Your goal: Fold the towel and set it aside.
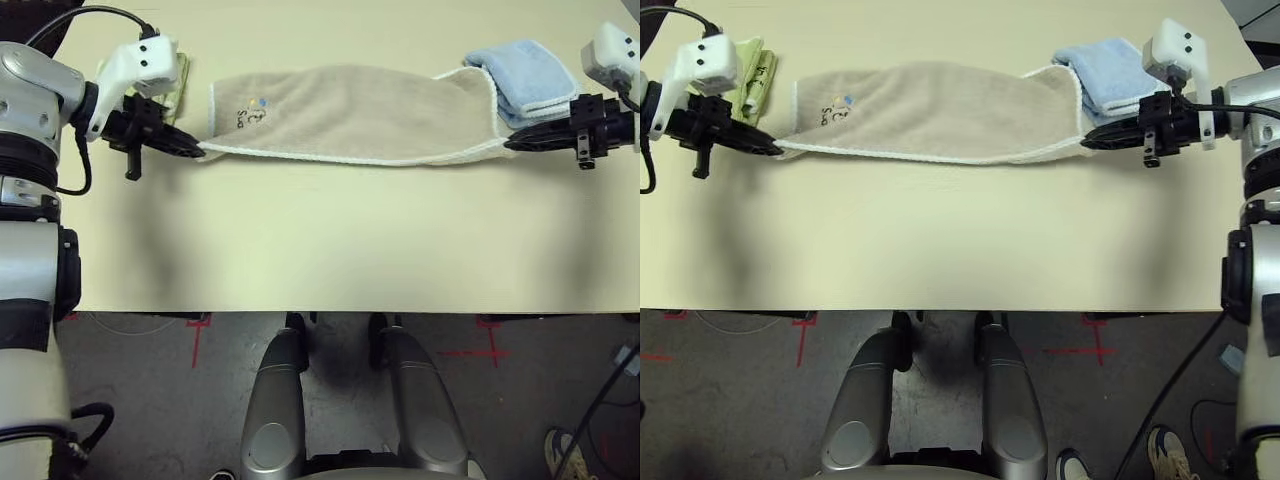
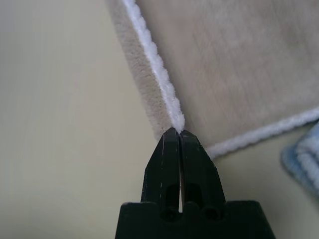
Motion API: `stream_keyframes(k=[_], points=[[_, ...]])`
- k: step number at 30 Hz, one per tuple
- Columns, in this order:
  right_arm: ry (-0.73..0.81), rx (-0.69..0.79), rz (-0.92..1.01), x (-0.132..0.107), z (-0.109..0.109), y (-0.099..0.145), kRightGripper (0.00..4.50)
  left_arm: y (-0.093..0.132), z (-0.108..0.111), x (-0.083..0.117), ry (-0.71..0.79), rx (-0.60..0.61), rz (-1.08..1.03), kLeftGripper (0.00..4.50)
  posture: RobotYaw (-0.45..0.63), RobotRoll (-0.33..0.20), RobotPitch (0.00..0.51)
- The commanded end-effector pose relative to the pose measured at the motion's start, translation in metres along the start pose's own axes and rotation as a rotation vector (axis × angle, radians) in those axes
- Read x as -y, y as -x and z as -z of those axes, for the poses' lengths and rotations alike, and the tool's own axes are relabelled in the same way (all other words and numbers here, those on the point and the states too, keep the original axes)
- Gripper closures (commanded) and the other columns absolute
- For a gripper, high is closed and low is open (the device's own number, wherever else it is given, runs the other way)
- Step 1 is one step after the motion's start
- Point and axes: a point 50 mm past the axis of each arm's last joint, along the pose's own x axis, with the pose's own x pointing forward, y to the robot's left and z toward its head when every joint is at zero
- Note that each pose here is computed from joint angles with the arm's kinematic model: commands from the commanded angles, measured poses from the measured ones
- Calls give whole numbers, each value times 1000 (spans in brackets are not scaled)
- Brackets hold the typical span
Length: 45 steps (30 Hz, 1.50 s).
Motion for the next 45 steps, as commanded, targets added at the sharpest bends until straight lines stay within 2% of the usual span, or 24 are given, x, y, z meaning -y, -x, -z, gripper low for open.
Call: stream_keyframes(k=[1, 13, 17, 21, 23, 26, 28, 29, 32, 35, 38, 40, 42, 43, 45], points=[[-1, -71, -19, -5, 12, 6, 4500, 16, 10, 3, 10, -67, -4, 4484, 27, 0, 322], [20, -83, -113, -23, 36, -7, 4500, 27, 42, 26, -2, -220, 102, 4484, 36, 0, 326], [-51, -82, -168, -35, 44, -3, 4500, 29, 49, 35, -25, -241, 148, 4484, 43, 0, 329], [-124, -48, -175, -38, 41, 6, 4500, 32, 48, 32, -10, -220, 123, 4484, 40, 0, 329], [-112, -28, -164, -36, 37, 8, 4500, 31, 45, 27, 8, -166, 89, 4484, 37, 0, 329], [-92, 81, -95, -23, 26, 4, 4500, 28, 30, 12, 0, -31, -38, 4484, 35, 0, 330], [-1, 195, 205, 0, 8, -5, 4500, 25, 10, -10, -31, 93, -317, 4484, 33, 0, 330], [10, 249, 337, 10, 0, -7, 4500, 27, -2, -22, -40, 154, -510, 4484, 35, 0, 331], [14, 383, 710, 33, -26, -5, 4500, 33, -28, -42, -17, 273, -830, 4484, 38, 0, 331], [-31, 534, 1037, 49, -52, 6, 4500, 45, -50, -54, 49, 450, -1122, 4484, 41, 0, 331], [-79, 648, 1238, 56, -69, 15, 4500, 57, -66, -58, 85, 624, -1310, 4484, 43, 0, 331], [-90, 762, 1358, 57, -82, 25, 4500, 68, -78, -57, 96, 782, -1427, 4484, 47, 0, 332], [-74, 874, 1409, 55, -93, 33, 4500, 72, -87, -54, 69, 893, -1456, 4484, 46, 0, 332], [-65, 909, 1399, 54, -96, 34, 4500, 72, -89, -53, 59, 923, -1446, 4484, 46, 0, 332], [-55, 944, 1279, 52, -99, 25, 4500, 61, -84, -53, 43, 885, -1363, 4484, 41, 0, 332]])
